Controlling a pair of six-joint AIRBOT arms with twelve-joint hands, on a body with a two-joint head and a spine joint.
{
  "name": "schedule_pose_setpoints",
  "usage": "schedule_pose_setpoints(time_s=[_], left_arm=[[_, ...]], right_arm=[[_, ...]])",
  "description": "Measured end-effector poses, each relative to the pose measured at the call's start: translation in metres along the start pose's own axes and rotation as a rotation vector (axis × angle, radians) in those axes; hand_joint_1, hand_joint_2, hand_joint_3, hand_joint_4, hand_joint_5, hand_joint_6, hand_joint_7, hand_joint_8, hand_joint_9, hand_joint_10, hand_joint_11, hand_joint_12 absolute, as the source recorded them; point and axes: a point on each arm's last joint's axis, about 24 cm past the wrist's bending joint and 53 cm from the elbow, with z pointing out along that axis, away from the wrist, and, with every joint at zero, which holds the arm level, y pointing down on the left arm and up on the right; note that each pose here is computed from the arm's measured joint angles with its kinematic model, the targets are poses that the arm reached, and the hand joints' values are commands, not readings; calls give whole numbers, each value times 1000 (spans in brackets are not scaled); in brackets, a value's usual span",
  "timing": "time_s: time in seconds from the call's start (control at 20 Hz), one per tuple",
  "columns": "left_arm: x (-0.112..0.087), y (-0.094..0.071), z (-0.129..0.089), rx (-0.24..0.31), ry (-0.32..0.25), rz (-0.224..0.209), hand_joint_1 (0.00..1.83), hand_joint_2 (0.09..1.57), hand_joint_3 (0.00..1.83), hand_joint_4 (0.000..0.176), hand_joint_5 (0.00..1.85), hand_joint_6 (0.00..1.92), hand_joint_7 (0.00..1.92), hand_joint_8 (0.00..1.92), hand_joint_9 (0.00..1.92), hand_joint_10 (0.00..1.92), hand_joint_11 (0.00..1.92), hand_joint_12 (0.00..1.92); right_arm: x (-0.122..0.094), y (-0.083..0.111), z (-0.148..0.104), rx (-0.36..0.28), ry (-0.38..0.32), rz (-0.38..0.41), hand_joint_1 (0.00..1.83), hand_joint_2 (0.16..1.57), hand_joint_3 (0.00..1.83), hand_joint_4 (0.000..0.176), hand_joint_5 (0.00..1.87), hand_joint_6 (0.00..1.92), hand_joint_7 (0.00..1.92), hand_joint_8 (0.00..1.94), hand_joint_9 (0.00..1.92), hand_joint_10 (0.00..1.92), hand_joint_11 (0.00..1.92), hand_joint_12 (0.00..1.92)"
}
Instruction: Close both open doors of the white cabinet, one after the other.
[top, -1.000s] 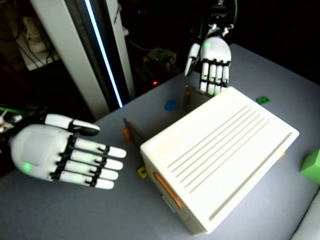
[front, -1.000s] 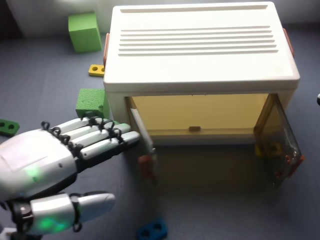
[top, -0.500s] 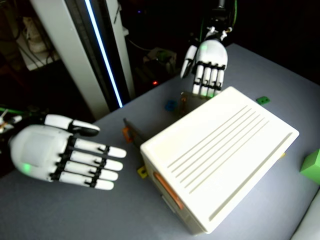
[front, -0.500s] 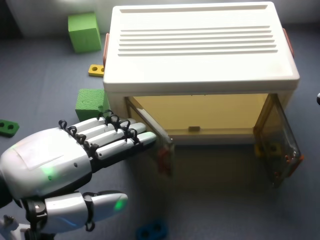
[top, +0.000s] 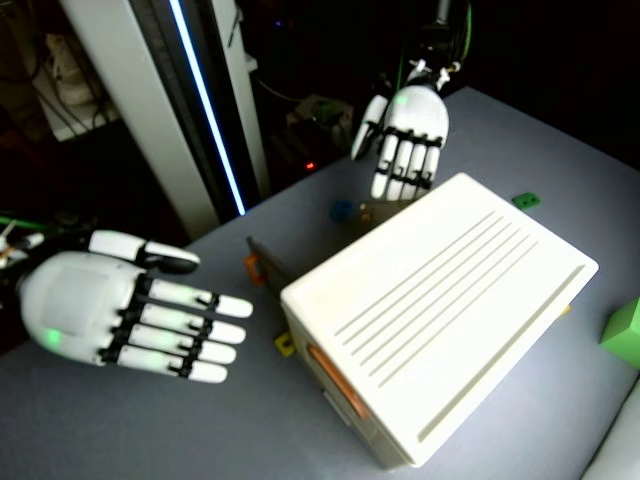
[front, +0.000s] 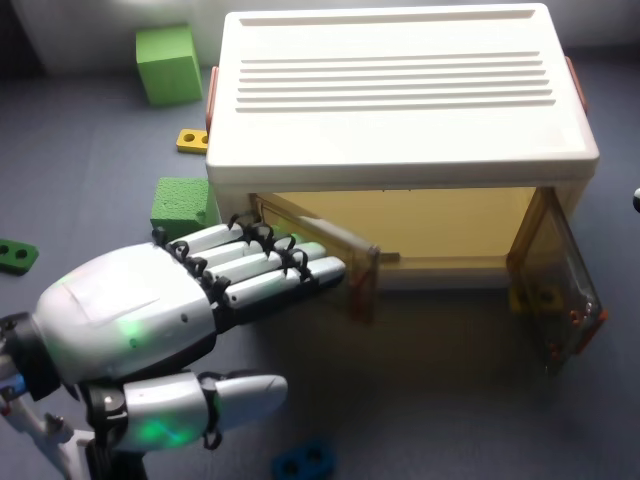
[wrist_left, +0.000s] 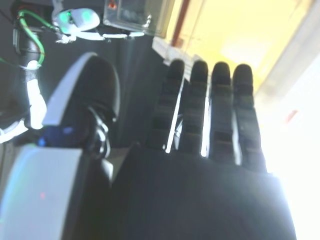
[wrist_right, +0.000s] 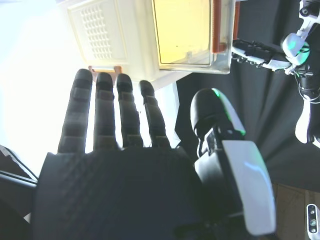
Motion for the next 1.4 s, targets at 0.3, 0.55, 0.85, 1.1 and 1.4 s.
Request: schedule_pose_setpoints(time_s=[0.3,0.55,0.85,1.1,1.4], left_arm=[[2,-3,8,17,4,2,0,1480,2,0,79,4,64,3,84,4,0,342],[2,-3,8,16,6,-6,0,1480,0,0,45,1,45,0,64,0,0,300],[15,1,-8,-23,37,-47,0,1471,0,0,36,3,46,3,68,3,7,327],[10,21,-32,-127,14,-49,0,1491,0,0,78,1,67,0,88,0,0,469],[-17,37,-56,-227,-98,-25,0,1504,1,0,14,1,19,2,56,4,0,380]], right_arm=[[0,0,0,0,0,3,65,1427,0,35,96,1,95,2,78,1,126,1],[2,0,0,-1,5,10,110,1418,0,30,135,7,127,5,114,7,177,14],[8,3,0,-13,33,12,109,1438,1,13,80,0,61,0,43,0,105,0],[17,8,-1,-30,72,16,7,1454,4,4,43,2,17,2,12,2,66,2],[37,15,0,-50,144,14,0,1460,3,3,34,0,10,0,0,0,26,0]])
